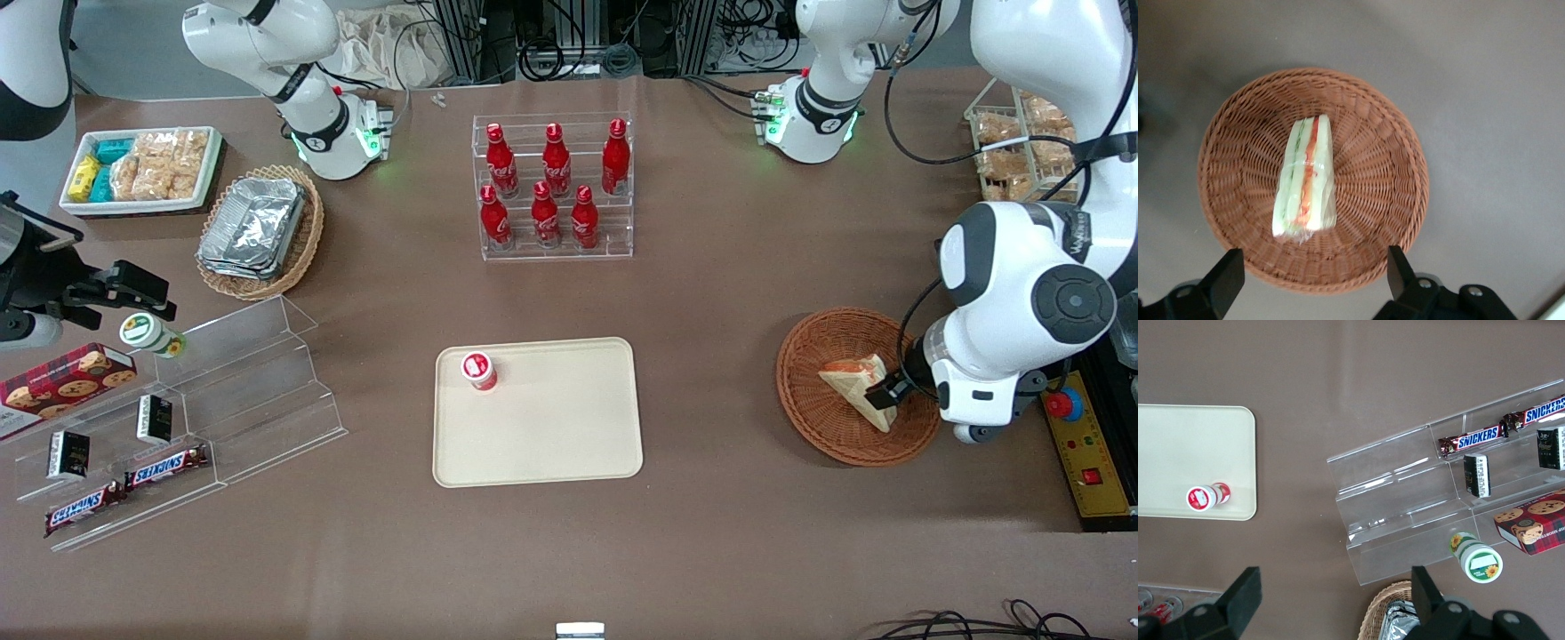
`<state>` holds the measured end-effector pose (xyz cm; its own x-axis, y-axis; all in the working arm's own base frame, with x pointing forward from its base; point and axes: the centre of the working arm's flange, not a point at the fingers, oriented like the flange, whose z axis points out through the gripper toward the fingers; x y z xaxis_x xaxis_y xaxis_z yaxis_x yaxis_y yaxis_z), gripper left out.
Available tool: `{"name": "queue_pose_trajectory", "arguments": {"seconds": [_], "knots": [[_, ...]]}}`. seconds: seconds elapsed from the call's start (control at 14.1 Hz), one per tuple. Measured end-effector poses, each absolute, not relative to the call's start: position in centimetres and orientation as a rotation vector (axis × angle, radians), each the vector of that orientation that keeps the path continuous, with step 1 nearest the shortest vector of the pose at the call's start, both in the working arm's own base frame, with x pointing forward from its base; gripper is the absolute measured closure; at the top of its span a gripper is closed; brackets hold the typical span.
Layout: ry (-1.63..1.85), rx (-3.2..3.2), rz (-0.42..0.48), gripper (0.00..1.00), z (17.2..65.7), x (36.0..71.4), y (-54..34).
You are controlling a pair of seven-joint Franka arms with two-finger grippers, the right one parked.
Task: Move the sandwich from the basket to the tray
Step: 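Lower the open left gripper around the sandwich and close it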
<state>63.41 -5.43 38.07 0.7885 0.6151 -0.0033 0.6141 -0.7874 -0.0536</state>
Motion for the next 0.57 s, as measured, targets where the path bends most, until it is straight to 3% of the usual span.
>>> {"name": "queue_pose_trajectory", "arguments": {"seconds": [0.57], "knots": [[-1.072,-2.953,-0.133,0.03,31.4,58.7,-3.5]]}}
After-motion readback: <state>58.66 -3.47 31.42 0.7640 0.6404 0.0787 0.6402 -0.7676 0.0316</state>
